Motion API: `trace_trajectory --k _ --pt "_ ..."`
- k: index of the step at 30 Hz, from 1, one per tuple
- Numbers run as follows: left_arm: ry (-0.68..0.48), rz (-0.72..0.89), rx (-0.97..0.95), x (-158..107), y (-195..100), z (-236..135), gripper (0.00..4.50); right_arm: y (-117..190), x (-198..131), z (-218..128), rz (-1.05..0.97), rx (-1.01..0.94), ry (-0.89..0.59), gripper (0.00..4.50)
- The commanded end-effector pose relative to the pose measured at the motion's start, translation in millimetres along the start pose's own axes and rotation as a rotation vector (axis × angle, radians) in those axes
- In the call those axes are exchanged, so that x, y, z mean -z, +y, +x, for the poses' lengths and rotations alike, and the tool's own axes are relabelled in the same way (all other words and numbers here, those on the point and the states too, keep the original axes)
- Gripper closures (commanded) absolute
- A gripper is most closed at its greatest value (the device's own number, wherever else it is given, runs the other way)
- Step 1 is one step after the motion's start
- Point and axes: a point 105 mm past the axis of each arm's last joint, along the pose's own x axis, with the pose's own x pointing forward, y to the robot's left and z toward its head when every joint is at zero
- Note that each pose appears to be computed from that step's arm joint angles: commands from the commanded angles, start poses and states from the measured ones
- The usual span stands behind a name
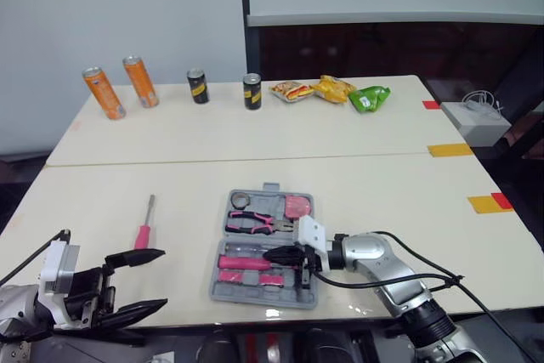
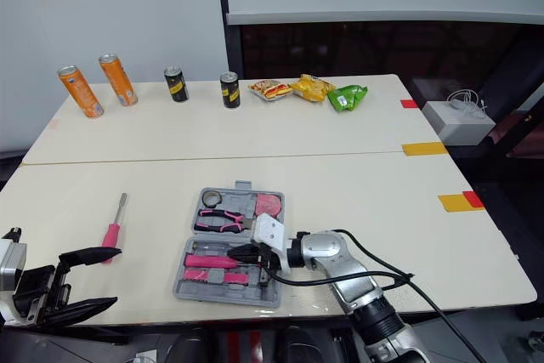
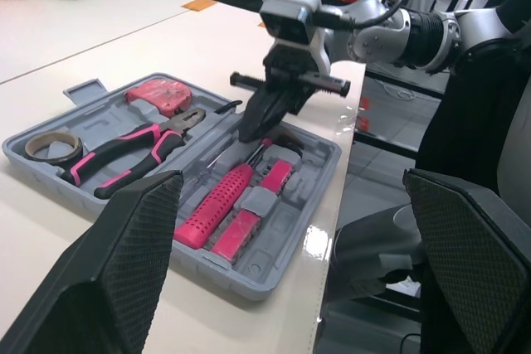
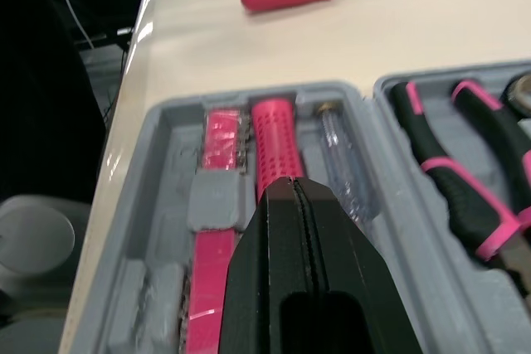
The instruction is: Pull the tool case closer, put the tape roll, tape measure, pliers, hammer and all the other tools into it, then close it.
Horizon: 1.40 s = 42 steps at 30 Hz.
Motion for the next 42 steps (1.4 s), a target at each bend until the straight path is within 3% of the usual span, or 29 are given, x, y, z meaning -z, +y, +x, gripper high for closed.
trace_trajectory --k 1,6,10,16,20,28,31,42 --pt "-0.002 0.023 0.003 -3.0 -0.1 1.4 0.00 -0.4 13.4 5.4 -0.055 -0.024 0.061 4.47" --pt "-0.003 0.019 -0.004 -1.8 0.5 2.5 0.00 2.3 67.3 4.2 -0.032 -0.044 0.295 4.47" --pt "-0.005 0.014 -0.009 -0.7 -0.2 3.4 0.00 3.1 71.8 2.3 -0.012 -0.046 0.292 4.47" --pt "-0.051 -0.023 -0.101 -0.1 7.0 7.3 0.00 -10.7 8.9 -0.8 -0.025 0.079 -0.076 4.47" --pt "-0.086 -0.044 -0.206 0.9 18.4 6.6 0.00 -13.2 -21.2 -16.8 -0.066 0.136 -0.223 4.47" --pt "-0.135 -0.098 -0.408 12.7 32.4 -5.4 0.00 -17.7 -30.1 -76.8 -0.009 0.292 -0.265 4.47" --pt "-0.130 -0.122 -0.468 22.9 31.8 -17.6 0.00 -9.3 -17.2 -102.3 -0.003 0.314 -0.225 3.72" --pt "-0.091 -0.196 -0.714 51.7 20.0 -67.2 0.00 28.4 23.7 -192.4 0.078 0.483 -0.096 0.01"
